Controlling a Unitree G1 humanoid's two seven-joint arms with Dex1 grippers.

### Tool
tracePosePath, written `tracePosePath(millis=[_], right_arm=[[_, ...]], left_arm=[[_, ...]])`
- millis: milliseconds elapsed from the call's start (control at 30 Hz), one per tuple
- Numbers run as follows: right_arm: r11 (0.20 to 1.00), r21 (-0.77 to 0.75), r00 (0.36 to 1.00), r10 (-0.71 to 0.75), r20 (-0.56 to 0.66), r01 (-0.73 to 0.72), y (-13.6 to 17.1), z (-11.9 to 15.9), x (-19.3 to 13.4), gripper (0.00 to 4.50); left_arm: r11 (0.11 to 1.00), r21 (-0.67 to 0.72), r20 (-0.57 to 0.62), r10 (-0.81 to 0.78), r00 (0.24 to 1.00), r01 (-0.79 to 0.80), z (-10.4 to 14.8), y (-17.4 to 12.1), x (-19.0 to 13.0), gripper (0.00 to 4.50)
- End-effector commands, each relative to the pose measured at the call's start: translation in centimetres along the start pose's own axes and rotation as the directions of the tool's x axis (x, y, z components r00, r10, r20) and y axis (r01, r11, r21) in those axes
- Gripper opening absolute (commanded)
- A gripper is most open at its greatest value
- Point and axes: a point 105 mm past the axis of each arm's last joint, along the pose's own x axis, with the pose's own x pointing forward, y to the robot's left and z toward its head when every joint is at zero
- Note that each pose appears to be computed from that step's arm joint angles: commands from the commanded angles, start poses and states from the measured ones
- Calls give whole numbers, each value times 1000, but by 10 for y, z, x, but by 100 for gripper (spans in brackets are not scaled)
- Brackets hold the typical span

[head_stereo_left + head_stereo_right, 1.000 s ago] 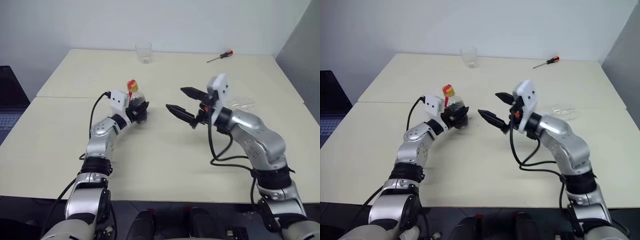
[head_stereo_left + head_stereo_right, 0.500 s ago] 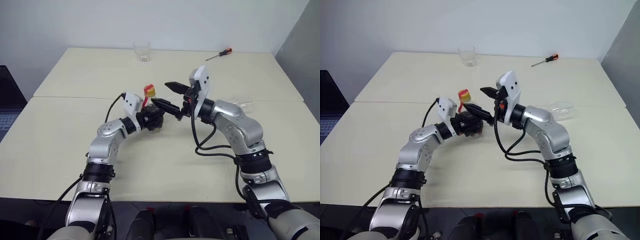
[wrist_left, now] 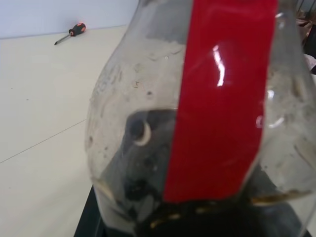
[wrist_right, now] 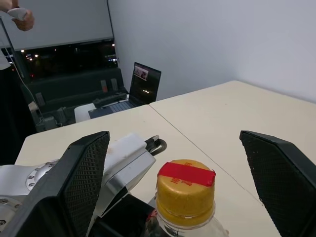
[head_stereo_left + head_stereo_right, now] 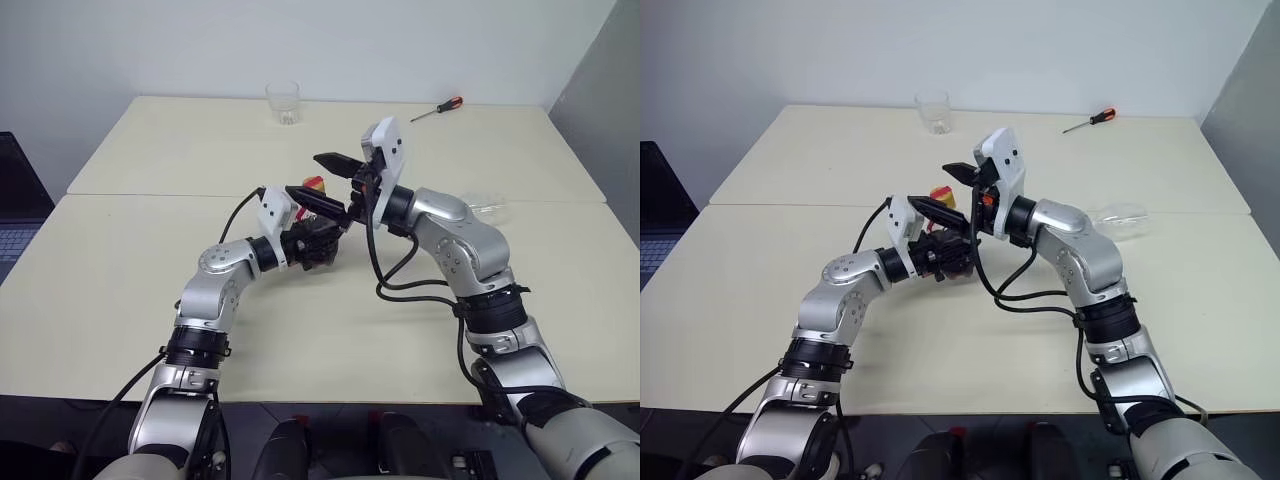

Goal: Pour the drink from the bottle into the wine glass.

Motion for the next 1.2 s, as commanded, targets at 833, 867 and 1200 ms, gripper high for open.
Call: tracePosePath(millis=[833, 867, 1200], right_arm=[[997, -11, 997, 80, 5, -80, 11, 9, 5, 81], [997, -11, 997, 80, 5, -80, 11, 9, 5, 81], [997, -13, 997, 72, 22, -72, 6, 16, 3, 173]], left_arm=[[991, 79, 50, -108, 993, 104, 23, -19, 8, 166], [991, 80, 50, -108, 993, 104, 23, -19, 8, 166], [991, 85, 49, -104, 993, 99, 23, -18, 7, 166]])
